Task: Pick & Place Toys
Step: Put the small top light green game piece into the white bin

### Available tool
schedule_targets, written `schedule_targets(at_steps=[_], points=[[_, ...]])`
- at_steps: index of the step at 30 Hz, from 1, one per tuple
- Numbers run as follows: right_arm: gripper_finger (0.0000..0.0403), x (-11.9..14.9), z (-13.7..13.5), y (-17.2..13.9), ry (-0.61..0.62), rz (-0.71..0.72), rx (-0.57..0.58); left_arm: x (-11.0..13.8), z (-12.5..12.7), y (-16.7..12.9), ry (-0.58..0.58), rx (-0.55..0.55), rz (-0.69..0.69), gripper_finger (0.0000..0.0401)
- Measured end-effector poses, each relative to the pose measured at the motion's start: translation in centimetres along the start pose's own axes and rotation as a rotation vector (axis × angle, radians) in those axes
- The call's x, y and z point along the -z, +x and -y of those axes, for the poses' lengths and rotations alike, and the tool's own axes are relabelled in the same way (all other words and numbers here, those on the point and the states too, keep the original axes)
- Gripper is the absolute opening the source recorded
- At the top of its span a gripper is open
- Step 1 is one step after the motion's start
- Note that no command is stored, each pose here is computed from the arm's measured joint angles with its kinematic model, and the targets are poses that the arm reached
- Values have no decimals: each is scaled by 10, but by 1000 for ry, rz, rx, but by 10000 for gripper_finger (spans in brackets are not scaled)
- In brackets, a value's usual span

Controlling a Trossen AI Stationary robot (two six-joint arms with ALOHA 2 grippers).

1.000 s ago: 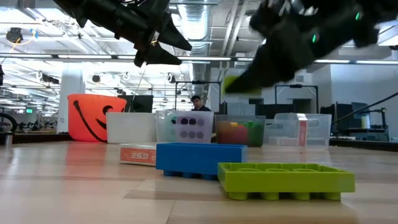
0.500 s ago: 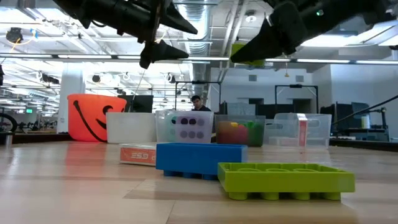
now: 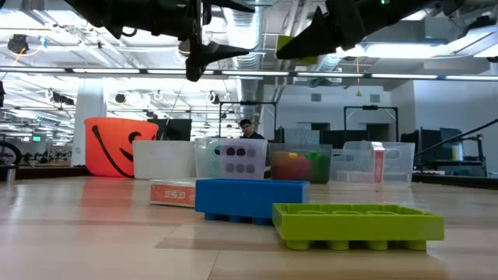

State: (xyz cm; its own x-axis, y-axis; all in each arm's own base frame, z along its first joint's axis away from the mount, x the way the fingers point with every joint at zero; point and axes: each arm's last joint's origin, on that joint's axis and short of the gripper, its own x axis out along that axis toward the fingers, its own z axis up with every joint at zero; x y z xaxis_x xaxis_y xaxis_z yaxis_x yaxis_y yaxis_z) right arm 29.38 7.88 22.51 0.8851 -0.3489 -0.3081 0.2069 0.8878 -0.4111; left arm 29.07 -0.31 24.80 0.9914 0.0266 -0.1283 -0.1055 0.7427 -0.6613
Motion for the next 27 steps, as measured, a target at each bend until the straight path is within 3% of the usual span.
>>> schedule_targets(at_steps=[4,12,27], points=[[92,-1,0,0,-14,5,1,8,-4,6,-4,-45,-7,285],[93,-1,0,0,-15,9,2,28,-15,29,-53,15,-21,285],[93,-1,0,0,-3,10,1,22,-5,43,-51,92,5,285]])
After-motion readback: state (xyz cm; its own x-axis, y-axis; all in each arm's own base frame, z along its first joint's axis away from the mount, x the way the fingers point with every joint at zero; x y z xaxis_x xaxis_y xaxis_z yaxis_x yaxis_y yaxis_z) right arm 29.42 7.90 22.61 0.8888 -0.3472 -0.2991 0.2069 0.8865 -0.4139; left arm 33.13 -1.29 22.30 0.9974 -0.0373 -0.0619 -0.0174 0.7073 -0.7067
